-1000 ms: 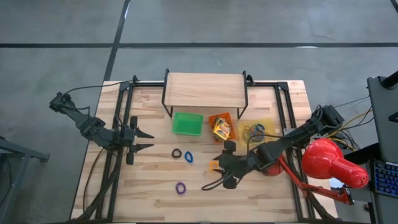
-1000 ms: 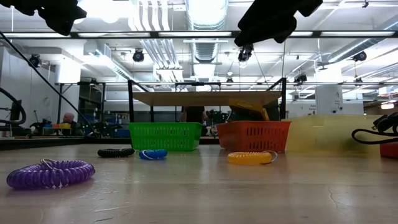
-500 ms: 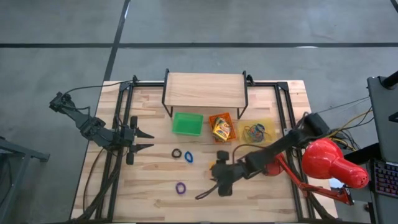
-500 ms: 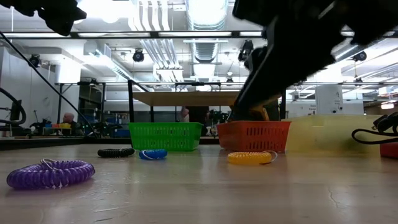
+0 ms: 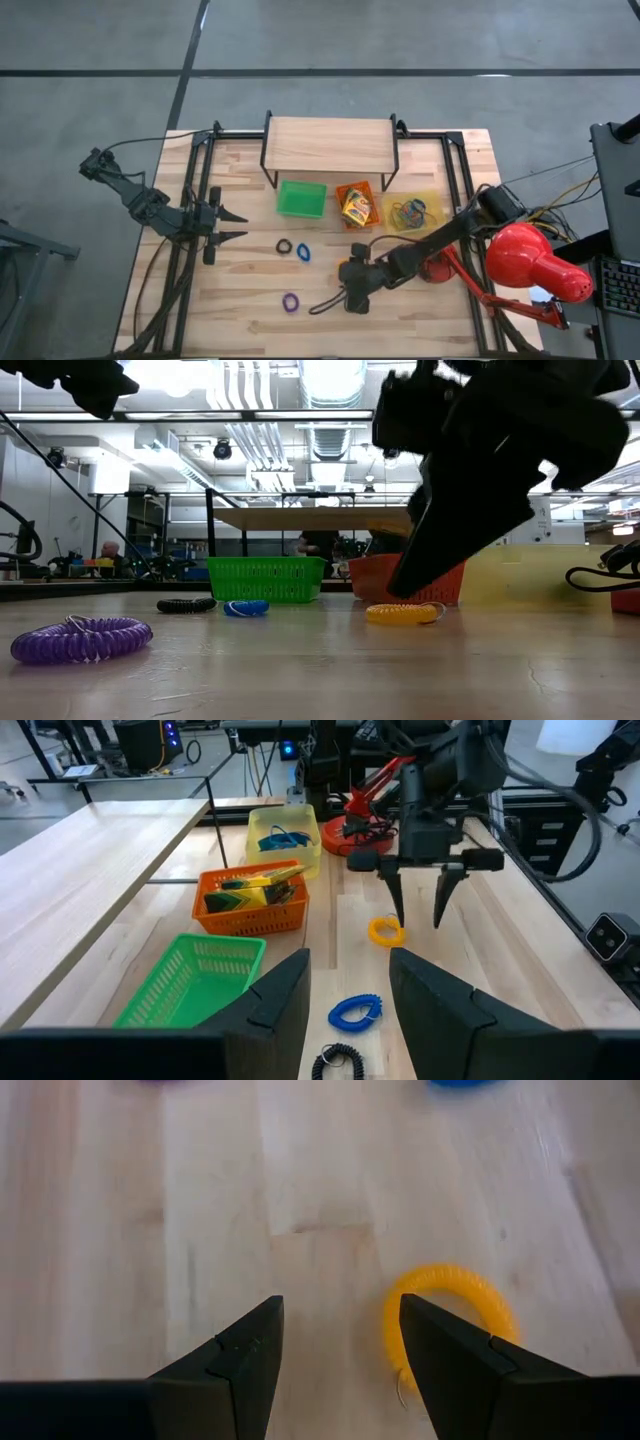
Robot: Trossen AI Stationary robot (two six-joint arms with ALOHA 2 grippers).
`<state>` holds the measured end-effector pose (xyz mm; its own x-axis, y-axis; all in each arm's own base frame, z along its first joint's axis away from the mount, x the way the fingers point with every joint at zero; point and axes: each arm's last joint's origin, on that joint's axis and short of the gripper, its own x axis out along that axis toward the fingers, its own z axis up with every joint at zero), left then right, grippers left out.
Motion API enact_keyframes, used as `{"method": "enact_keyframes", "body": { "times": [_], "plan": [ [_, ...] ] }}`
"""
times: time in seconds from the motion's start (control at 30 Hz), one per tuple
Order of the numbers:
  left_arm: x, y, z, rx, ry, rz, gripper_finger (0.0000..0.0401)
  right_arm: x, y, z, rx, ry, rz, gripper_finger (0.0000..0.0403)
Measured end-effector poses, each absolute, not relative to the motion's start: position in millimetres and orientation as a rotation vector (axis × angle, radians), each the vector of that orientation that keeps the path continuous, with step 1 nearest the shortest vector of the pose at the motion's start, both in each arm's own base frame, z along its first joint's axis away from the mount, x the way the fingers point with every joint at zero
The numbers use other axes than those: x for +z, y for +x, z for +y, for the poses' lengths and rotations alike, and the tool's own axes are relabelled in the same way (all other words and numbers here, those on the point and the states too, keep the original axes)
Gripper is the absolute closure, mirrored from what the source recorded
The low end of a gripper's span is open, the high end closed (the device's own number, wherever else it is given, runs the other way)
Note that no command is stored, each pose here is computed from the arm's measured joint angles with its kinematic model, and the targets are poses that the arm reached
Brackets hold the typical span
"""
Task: Pick & Place Office Desk Supplies
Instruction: Put the yellow spring rubber band into the green bin
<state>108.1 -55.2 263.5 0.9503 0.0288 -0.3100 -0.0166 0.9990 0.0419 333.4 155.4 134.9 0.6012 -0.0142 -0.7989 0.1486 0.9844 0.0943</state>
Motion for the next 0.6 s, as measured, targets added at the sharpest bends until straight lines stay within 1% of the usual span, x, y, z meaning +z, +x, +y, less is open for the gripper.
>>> {"method": "enact_keyframes", "body": {
  "times": [0.33,0.47,0.6],
  "plan": [
    [263,108,-55,0.023,0.04,0.317,0.026,114,336,152,-0.129,0.177,0.987,0.0204],
    [263,108,-55,0.024,0.042,0.32,0.026,113,337,149,-0.141,0.187,0.992,0.0205],
    [263,108,-55,0.024,0.042,0.32,0.026,115,338,147,-0.146,0.192,0.99,0.0221]
  ]
}}
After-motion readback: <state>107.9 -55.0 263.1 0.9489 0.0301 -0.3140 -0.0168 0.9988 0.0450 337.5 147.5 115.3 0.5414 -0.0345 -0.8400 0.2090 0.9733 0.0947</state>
